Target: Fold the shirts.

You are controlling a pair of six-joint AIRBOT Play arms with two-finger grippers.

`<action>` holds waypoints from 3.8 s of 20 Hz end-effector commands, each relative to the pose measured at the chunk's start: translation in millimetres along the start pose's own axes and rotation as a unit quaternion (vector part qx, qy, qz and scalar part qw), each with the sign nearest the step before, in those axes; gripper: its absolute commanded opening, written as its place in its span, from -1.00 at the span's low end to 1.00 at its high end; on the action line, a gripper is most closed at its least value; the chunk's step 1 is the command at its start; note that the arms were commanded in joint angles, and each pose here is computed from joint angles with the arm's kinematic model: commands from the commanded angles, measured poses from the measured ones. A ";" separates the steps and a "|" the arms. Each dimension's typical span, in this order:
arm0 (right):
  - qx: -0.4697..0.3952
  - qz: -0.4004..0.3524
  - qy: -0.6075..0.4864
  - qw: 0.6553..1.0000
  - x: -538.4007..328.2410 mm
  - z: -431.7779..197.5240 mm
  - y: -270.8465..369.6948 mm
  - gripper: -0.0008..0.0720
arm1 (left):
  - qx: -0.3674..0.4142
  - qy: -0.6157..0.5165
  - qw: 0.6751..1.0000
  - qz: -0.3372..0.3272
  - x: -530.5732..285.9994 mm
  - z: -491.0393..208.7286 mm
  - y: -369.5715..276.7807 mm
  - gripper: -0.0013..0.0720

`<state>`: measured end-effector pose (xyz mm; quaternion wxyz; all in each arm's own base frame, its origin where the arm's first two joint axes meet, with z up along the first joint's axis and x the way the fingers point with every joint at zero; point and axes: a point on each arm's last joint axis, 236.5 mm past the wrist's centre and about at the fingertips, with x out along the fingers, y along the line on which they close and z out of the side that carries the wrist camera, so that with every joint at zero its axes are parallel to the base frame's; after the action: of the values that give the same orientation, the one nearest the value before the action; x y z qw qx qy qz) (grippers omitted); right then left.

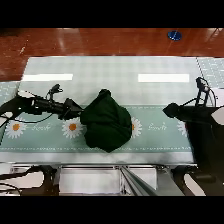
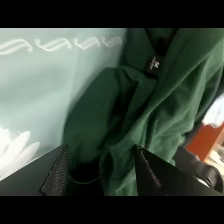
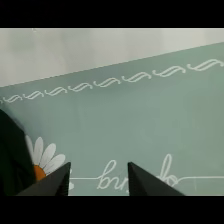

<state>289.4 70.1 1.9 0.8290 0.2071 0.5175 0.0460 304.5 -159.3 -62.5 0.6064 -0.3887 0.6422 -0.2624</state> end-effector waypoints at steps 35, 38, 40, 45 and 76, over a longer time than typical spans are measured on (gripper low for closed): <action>-0.017 0.254 0.286 0.924 97.5 -151.6 171.2 -0.93 | 0.113 0.028 0.986 -0.116 23.4 -13.1 -62.9 -0.90; -0.090 0.233 0.170 0.953 56.6 -48.0 175.0 -0.93 | 0.170 -0.033 0.966 -0.194 -35.2 19.6 -132.8 -0.90; -0.128 0.217 0.057 0.966 -6.5 43.6 178.0 -0.93 | 0.243 -0.130 0.936 -0.217 -97.3 48.3 -198.1 -0.90; -0.231 0.170 -0.175 0.942 -204.2 158.7 194.7 -0.93 | 0.359 -0.260 0.888 -0.125 -209.2 60.3 -292.6 -0.90; -0.129 0.231 -0.023 0.964 2.3 182.0 175.7 -0.92 | 0.127 -0.280 0.934 0.179 -143.7 39.4 -29.0 -0.90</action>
<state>422.7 157.0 183.8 0.8496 0.1464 0.4209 0.2821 320.1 -69.2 91.3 0.8526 -0.2138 0.4501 -0.1574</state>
